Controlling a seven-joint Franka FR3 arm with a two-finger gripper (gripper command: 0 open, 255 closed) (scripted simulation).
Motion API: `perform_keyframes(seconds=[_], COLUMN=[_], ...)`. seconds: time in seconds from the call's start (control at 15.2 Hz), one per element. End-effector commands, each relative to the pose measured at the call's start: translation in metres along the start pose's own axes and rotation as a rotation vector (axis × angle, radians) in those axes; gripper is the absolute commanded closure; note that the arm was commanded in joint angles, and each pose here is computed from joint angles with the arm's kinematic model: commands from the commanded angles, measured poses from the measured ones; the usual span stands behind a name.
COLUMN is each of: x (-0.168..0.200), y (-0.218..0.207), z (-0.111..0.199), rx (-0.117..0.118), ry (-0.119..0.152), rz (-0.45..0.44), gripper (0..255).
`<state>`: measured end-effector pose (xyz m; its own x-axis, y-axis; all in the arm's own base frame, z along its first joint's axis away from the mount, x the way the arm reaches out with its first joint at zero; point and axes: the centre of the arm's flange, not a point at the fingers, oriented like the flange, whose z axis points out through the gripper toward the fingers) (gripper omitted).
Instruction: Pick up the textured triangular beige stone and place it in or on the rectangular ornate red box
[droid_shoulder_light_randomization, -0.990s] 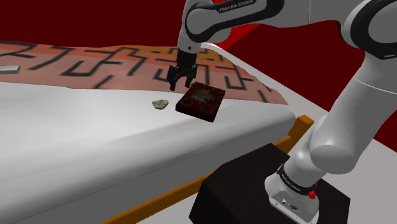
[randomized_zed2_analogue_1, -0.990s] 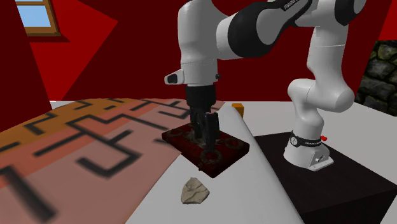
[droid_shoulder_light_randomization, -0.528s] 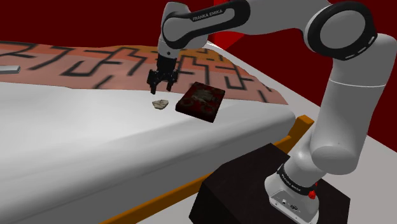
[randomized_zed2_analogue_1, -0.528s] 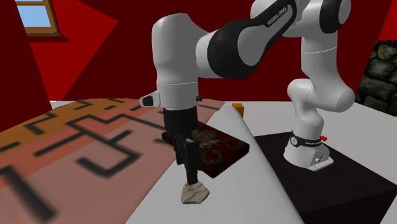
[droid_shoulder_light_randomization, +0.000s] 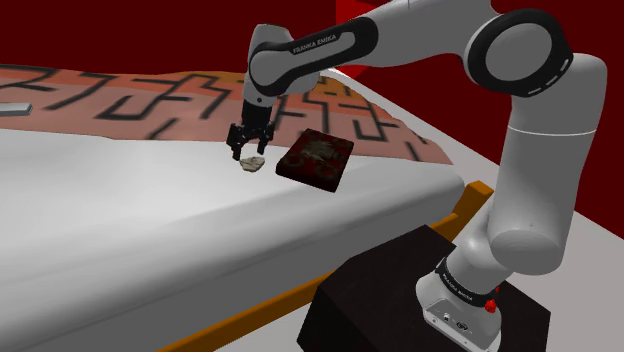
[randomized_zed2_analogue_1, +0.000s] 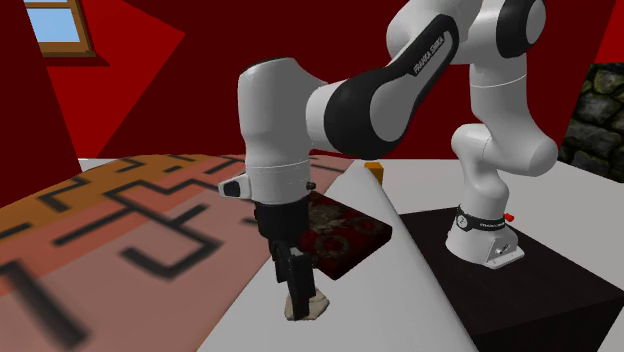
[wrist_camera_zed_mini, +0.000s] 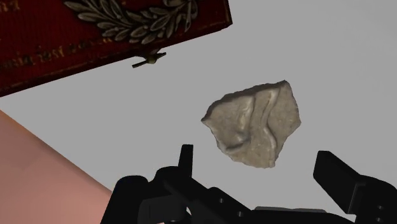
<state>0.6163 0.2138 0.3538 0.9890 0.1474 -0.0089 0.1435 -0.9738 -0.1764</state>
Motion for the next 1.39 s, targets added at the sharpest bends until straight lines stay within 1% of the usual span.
perform_keyframes(seconds=[0.0, 0.4, 0.46, 1.06, 1.32], x=[-0.001, -0.001, -0.001, -0.001, -0.001], y=[0.0, 0.0, 0.0, 0.0, -0.004], z=[0.003, 0.003, 0.003, 0.003, -0.017], rx=[0.0, 0.0, 0.0, 0.0, 0.0], ry=[0.001, 0.001, 0.001, 0.001, 0.001], rz=[0.0, 0.0, 0.0, 0.0, 0.0], gripper=[0, 0, 255, 255, 255])
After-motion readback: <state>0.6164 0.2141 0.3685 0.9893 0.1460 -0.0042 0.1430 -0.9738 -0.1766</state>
